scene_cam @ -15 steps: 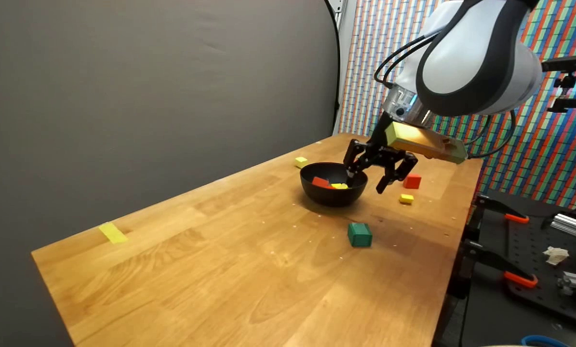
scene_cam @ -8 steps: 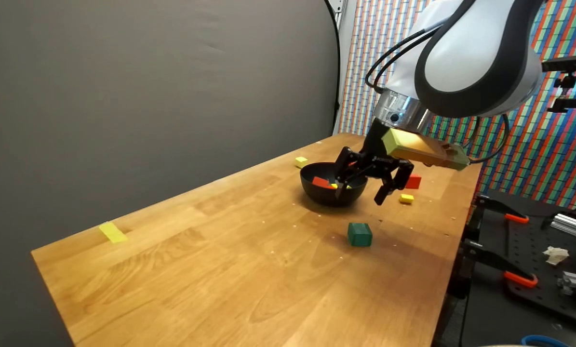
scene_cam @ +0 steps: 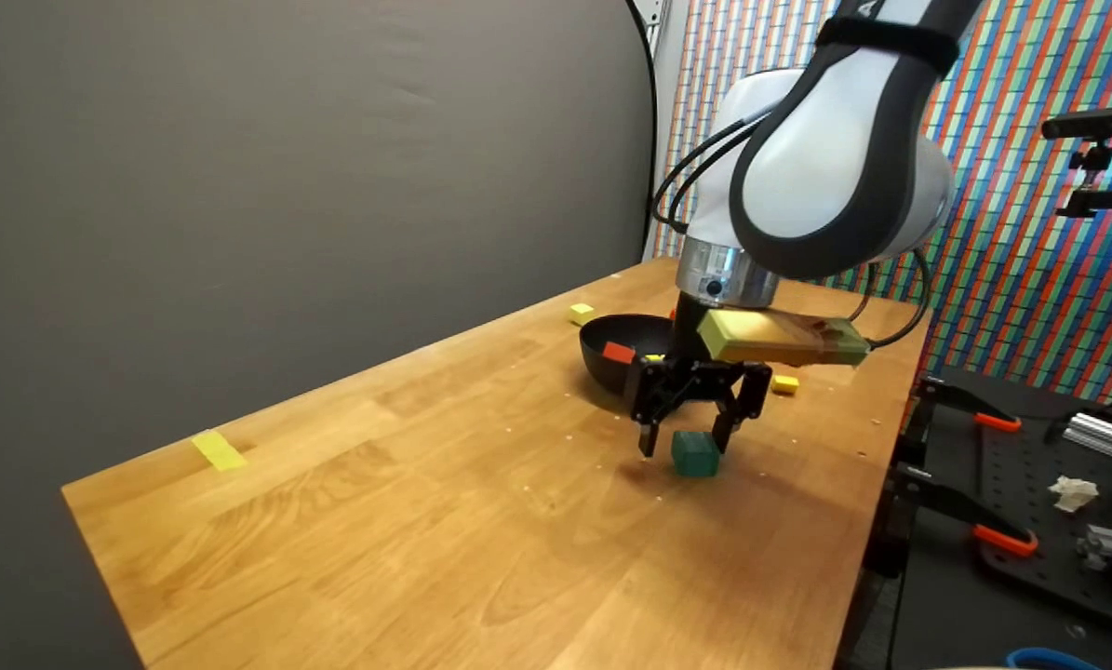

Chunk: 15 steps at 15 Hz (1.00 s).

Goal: Place all the blocks inside the black bowl

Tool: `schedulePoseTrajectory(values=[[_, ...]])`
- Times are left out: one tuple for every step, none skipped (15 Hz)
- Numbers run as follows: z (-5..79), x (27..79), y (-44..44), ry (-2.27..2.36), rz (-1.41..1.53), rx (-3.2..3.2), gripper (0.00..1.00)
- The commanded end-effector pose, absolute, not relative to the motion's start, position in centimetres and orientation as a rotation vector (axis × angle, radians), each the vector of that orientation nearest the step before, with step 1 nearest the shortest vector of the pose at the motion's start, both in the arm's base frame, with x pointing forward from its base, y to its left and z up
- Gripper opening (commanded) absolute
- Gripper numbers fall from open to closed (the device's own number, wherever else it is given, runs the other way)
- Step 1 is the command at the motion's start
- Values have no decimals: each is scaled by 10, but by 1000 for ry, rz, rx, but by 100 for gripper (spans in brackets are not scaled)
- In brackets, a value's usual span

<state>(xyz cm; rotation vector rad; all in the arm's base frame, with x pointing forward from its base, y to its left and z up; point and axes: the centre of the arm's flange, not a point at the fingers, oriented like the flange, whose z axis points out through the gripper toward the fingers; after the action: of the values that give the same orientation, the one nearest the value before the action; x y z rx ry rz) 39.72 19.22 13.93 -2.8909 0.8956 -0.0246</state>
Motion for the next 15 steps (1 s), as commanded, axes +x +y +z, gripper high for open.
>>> schedulePoseTrajectory(values=[[113, 423, 195, 898, 43, -2914, 58], [113, 423, 195, 897, 43, -2917, 49], [115, 424, 196, 892, 41, -2917, 43], [117, 422, 197, 891, 39, -2920, 34], [120, 419, 199, 891, 34, -2923, 28], [122, 417, 199, 895, 30, -2928, 27], [124, 414, 199, 904, 24, -2932, 27], [126, 412, 199, 907, 19, -2930, 27], [128, 410, 199, 915, 11, -2928, 27], [130, 408, 199, 917, 3, -2925, 27], [134, 406, 198, 925, -11, -2922, 27], [139, 403, 198, 928, -29, -2915, 27], [149, 399, 197, 931, -55, -2906, 27], [158, 395, 196, 936, -81, -2898, 27], [171, 390, 195, 936, -114, -2885, 27]])
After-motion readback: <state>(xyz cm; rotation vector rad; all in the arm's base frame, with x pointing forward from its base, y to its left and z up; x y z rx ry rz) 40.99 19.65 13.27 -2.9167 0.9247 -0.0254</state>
